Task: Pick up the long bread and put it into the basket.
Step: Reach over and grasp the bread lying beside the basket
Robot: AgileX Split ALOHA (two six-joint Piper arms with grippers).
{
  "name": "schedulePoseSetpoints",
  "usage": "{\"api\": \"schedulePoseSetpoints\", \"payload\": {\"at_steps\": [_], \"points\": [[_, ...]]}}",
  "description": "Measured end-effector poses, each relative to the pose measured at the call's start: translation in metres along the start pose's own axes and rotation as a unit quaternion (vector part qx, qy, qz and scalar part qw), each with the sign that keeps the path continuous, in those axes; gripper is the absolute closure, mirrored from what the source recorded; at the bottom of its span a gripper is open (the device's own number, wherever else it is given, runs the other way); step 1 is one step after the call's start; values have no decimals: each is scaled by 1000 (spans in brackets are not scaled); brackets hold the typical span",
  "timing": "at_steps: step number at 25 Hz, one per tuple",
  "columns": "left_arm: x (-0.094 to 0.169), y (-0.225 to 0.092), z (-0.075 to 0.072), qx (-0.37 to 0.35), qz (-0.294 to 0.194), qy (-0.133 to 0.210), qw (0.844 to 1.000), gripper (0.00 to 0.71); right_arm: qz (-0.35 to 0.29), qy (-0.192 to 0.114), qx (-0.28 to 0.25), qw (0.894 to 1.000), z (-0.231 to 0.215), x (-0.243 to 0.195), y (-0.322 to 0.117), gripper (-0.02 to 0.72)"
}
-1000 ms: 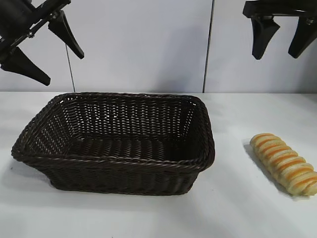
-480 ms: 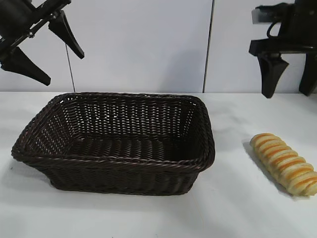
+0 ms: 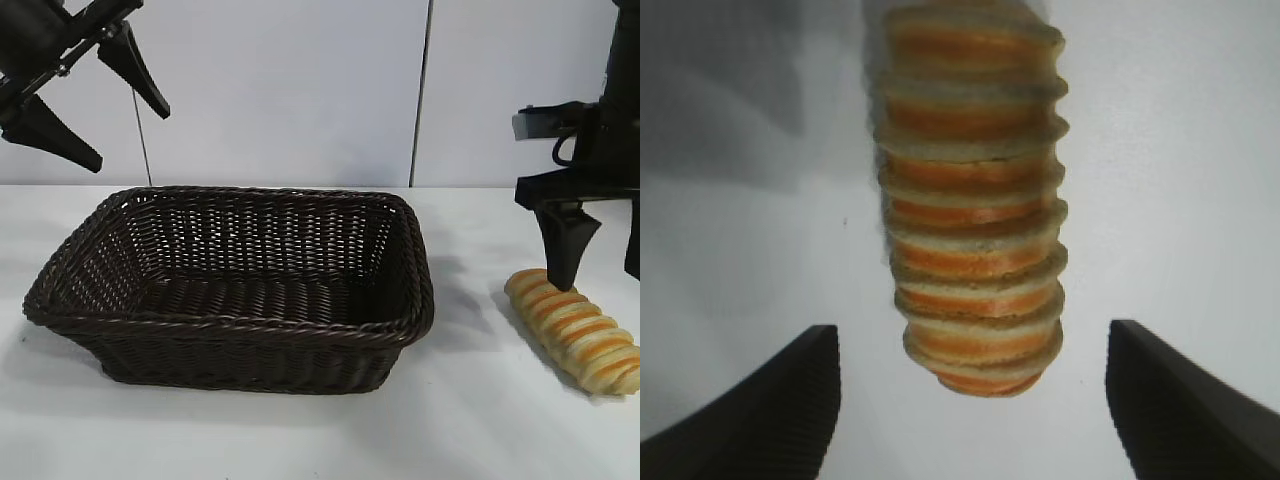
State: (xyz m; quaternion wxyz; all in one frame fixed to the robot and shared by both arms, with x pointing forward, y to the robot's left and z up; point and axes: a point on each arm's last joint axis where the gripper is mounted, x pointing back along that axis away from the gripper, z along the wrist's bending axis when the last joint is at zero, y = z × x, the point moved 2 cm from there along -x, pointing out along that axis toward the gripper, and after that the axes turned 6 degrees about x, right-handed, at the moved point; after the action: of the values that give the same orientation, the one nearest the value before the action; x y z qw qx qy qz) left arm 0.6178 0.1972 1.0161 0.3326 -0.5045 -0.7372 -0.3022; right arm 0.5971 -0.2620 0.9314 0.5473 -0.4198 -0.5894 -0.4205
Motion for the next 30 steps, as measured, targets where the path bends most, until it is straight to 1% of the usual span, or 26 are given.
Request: {"api": "schedulePoseSetpoints", "payload": {"at_steps": [3, 9, 12, 14, 16, 18, 20, 21, 23, 26, 30], "points": [[0, 0, 0, 0, 0, 0, 1000, 170, 4, 1, 0, 1000, 0, -10, 3, 167], [0, 0, 0, -2, -1, 0, 1000, 170, 34, 7, 2, 999, 1, -34, 3, 167], [0, 0, 0, -2, -1, 0, 1000, 170, 31, 6, 2, 1000, 1, -37, 4, 172], [0, 0, 0, -2, -1, 0, 1000, 170, 28, 6, 2, 1000, 1, -37, 5, 230], [0, 0, 0, -2, -1, 0, 1000, 170, 26, 6, 1, 1000, 1, -37, 6, 317], [0, 0, 0, -2, -1, 0, 1000, 170, 23, 5, 1, 1000, 1, -38, 6, 425], [0, 0, 0, -2, -2, 0, 1000, 170, 23, 6, 1, 1000, 1, -38, 6, 512], [0, 0, 0, -2, -2, 0, 1000, 170, 24, 6, 1, 1000, 1, -37, 6, 542], [0, 0, 0, -2, -2, 0, 1000, 170, 29, 9, -1, 1000, 1, -37, 5, 567], [0, 0, 0, -2, -2, 0, 1000, 170, 30, 18, -7, 999, 2, -29, 8, 578], [0, 0, 0, -2, -2, 0, 1000, 170, -1, 27, -17, 999, 3, 5, 17, 581]]}}
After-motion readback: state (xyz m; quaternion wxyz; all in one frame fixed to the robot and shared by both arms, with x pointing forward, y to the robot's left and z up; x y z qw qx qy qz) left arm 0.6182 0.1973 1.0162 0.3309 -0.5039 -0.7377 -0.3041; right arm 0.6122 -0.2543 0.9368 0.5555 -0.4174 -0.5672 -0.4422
